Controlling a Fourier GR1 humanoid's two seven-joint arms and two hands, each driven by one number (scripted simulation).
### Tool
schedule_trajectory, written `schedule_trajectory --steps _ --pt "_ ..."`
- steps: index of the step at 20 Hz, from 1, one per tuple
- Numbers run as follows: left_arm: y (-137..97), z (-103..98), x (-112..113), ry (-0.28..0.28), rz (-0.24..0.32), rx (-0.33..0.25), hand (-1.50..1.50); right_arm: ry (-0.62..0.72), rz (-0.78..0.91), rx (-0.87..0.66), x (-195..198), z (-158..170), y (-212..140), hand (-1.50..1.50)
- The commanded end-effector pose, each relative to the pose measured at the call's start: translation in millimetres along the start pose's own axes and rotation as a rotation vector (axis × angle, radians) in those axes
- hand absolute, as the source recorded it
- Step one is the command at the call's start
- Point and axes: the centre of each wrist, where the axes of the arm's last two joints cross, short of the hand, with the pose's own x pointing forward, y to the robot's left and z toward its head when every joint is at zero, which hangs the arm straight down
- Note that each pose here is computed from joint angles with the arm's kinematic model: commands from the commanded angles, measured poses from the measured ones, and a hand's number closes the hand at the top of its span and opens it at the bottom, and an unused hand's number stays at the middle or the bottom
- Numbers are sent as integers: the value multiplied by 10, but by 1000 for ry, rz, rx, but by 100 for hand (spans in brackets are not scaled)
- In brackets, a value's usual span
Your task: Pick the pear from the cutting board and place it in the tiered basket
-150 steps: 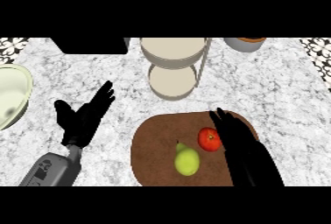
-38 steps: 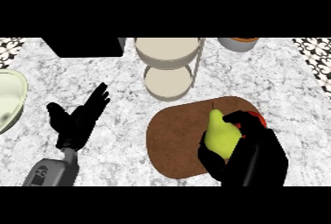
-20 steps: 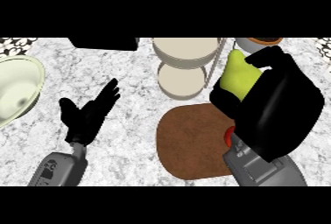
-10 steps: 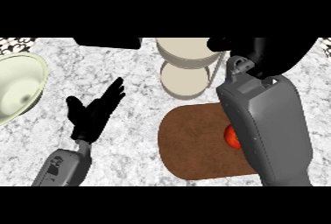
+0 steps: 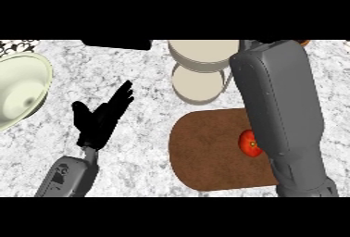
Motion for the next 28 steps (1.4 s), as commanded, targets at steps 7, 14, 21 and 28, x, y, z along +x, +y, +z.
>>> schedule_trajectory --steps 7,14,21,28 --pt "-43 -68 82 -11 -12 -21 0 104 -362 20 73 -172 367 -150" --pt "34 -36 129 1 -5 1 0 -32 -419 -143 254 -154 538 -150" --pt "116 -7 -3 10 10 37 0 145 -555 -270 276 -206 515 -150" --pt "238 107 -121 75 34 88 0 205 -451 -256 70 -161 460 -150"
